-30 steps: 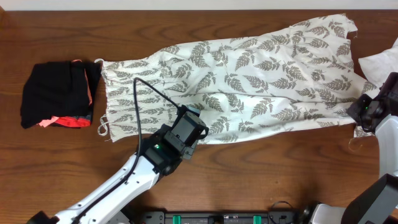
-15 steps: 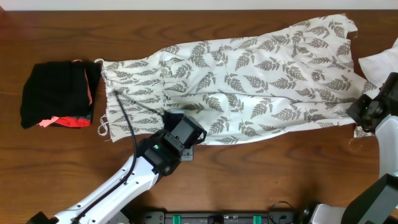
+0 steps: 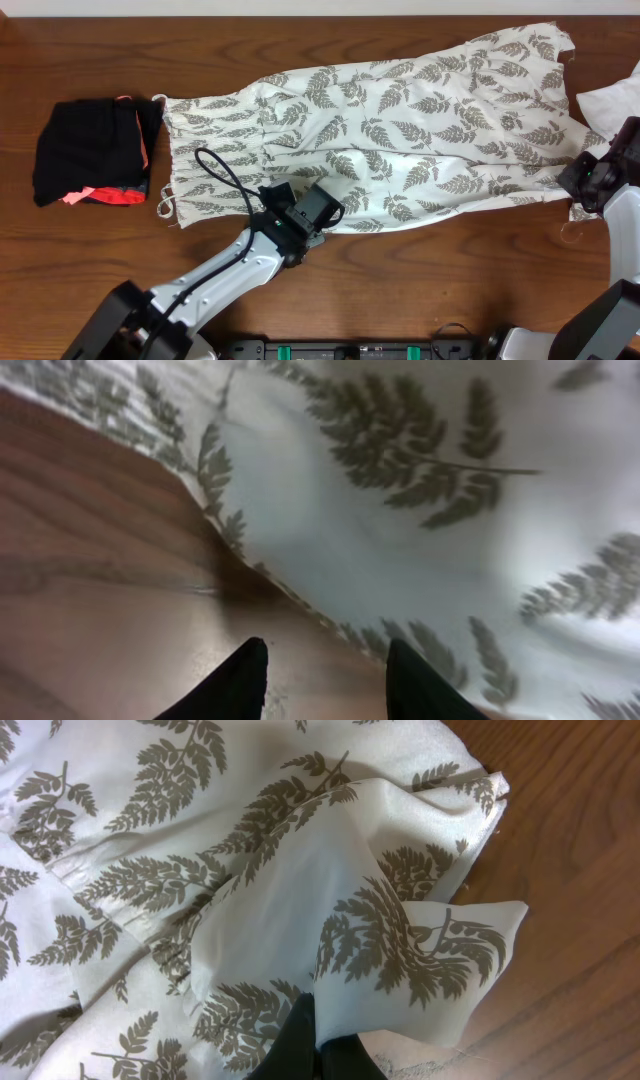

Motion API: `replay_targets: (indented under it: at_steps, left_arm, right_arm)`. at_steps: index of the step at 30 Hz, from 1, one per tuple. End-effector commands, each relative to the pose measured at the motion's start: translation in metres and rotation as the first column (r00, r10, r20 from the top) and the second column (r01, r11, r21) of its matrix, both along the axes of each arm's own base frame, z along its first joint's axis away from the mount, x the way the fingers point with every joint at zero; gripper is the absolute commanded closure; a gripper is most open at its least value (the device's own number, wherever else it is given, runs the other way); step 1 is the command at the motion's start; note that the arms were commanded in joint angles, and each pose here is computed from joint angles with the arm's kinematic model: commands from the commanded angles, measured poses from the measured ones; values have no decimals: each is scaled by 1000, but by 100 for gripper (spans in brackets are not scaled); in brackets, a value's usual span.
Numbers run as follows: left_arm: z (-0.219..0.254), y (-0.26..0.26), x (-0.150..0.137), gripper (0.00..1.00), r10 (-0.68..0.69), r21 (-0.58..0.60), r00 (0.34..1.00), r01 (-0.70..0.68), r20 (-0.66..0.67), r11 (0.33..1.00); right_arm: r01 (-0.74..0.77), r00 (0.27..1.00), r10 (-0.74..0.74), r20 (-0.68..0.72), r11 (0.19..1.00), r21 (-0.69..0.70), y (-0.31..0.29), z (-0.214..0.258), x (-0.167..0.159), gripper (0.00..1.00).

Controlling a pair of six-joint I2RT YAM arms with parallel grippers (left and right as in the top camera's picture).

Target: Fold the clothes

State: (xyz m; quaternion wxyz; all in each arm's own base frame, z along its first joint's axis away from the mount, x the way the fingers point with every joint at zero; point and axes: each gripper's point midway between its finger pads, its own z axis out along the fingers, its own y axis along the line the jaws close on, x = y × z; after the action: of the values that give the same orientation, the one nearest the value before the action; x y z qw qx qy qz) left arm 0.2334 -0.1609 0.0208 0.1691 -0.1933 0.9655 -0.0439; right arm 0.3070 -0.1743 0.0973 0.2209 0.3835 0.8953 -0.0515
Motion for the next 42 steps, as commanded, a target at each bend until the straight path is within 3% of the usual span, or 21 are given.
replay_targets:
  at_steps: [1, 24, 38, 39, 42]
  left_arm:
    - [-10, 2, -2, 60, 65, -3, 998, -65, -19, 998]
    - [-20, -8, 20, 59, 141, -60, 989, -138, 38, 989]
    - [-36, -4, 20, 59, 171, -36, 985, -170, 11, 985]
    - [-37, -3, 20, 60, 171, -35, 985, -170, 11, 985]
    - [-35, -3, 21, 92, 161, -31, 987, -160, 18, 987]
  right_arm:
    - [-1, 1000, 1, 23, 1000, -13, -4, 9, 3, 99]
    - [-1, 1000, 2, 23, 1000, -13, -4, 9, 3, 99]
    - [-1, 1000, 1, 22, 1000, -12, -4, 9, 3, 99]
    - [-1, 1000, 1, 22, 1000, -12, -4, 9, 3, 99]
    - [-1, 1000, 2, 22, 1000, -12, -4, 9, 2, 99]
